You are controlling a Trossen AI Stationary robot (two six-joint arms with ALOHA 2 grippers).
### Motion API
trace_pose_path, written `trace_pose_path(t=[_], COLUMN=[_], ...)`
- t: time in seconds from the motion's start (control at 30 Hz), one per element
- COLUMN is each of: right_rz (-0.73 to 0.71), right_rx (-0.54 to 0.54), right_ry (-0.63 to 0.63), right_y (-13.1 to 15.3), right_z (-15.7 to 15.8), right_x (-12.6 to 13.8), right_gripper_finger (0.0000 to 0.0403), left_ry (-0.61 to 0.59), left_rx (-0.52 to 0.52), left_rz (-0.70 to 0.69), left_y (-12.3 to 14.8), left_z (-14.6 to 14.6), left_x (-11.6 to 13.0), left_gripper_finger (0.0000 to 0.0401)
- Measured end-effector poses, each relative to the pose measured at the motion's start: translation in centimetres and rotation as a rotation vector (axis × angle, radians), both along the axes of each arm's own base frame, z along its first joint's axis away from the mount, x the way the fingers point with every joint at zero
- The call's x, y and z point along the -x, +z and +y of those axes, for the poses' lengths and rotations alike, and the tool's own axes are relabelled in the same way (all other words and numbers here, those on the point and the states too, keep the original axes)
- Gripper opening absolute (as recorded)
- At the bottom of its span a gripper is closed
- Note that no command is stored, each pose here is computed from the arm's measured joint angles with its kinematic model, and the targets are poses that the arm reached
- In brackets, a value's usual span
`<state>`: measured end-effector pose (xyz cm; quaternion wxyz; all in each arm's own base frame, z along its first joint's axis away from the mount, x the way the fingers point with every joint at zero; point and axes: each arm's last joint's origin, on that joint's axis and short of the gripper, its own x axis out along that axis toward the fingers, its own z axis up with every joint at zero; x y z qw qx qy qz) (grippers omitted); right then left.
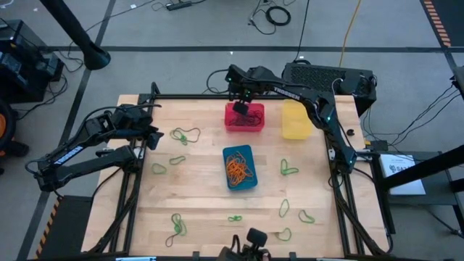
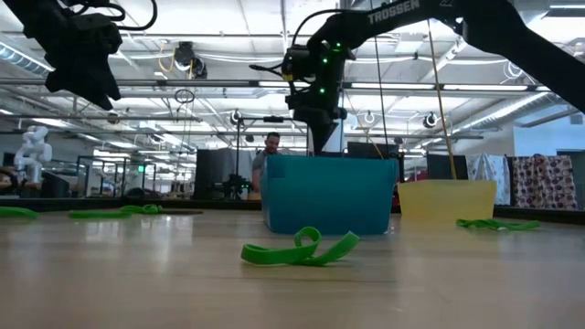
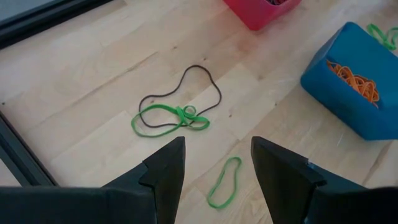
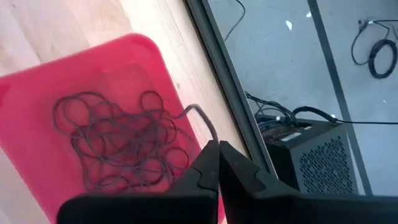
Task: Sort rubber bands into baskets
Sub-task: Put the purple rubber band into the red bin
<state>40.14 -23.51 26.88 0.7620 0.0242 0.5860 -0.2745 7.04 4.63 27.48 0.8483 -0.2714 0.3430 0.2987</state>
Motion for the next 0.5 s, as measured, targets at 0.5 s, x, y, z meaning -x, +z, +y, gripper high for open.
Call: trace_pose_path(t=[0.5], right_rz=[-0.099], right_rx=[-0.265], right_ry=[0.109], right_y=[-0.2], right_z=[1.9], right_x=[-0.6], right_gripper_finger=[0.0], left_ry=[0.007], left_rx=[-0.013], left_rz=[0.008], left_y=[0.0], left_z=[0.0], left_x=[0.0], left_gripper_finger=[0.0191])
